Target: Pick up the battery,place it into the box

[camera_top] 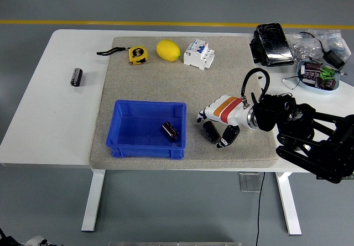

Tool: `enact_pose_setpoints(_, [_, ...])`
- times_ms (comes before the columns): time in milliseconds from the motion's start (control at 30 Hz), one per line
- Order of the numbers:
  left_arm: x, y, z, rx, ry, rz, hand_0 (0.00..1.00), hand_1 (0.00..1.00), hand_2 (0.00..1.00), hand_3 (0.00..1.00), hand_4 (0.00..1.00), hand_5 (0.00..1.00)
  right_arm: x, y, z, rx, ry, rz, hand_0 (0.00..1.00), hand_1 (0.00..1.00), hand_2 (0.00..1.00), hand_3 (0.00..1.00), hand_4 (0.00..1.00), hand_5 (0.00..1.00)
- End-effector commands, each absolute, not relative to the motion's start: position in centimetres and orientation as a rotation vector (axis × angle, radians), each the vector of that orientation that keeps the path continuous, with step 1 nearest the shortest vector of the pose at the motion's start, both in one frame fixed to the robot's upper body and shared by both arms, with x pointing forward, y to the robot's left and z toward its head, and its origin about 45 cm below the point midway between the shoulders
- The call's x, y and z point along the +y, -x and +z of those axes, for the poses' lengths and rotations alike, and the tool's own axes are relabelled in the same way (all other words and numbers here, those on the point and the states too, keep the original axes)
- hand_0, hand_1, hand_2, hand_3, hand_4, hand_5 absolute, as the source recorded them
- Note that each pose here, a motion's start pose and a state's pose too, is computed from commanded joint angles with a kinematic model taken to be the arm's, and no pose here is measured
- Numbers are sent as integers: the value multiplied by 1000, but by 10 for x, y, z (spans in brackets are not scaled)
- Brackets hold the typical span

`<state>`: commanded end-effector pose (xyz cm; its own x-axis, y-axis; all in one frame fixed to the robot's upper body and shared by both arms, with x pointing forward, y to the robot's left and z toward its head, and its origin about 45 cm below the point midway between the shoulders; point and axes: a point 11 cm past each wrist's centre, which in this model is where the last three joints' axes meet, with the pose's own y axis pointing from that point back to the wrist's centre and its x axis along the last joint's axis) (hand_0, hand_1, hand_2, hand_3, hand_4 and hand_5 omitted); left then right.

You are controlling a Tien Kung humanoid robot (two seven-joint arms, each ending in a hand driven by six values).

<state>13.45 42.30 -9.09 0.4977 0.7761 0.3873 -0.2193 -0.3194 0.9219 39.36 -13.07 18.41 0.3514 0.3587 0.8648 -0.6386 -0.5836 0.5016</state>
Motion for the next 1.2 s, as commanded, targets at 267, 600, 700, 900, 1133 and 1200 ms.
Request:
enact_pose_setpoints(267, [422,-135,-91,493,-1592,1082,738,708,751,617,636,534,-131,-397,178,-275,-1721,1377,652,649,708,764,998,241])
enact_pose_setpoints(600, [423,-136,-90,491,-1590,1085,739,707,751,618,636,534,-132,-395,175,-281,-1733,1365,639,622,684,695,997,239])
enact_pose_setpoints(700, [423,-137,-90,491,-1589,1085,739,706,751,617,636,534,-132,-396,174,-283,-1733,1360,620,607,658,654,974,233])
enact_pose_setpoints(900, [422,-138,-90,490,-1587,1085,739,708,751,617,636,534,-132,-395,170,-275,-1731,1353,600,596,622,615,935,217])
enact_pose_setpoints(1133, [422,-137,-90,489,-1590,1085,739,707,751,616,636,533,-133,-396,171,-281,-1726,1354,586,570,577,566,879,178])
enact_pose_setpoints(1200, [422,-137,-90,489,-1590,1085,739,707,751,616,636,533,-134,-397,172,-287,-1725,1355,586,570,577,566,879,178])
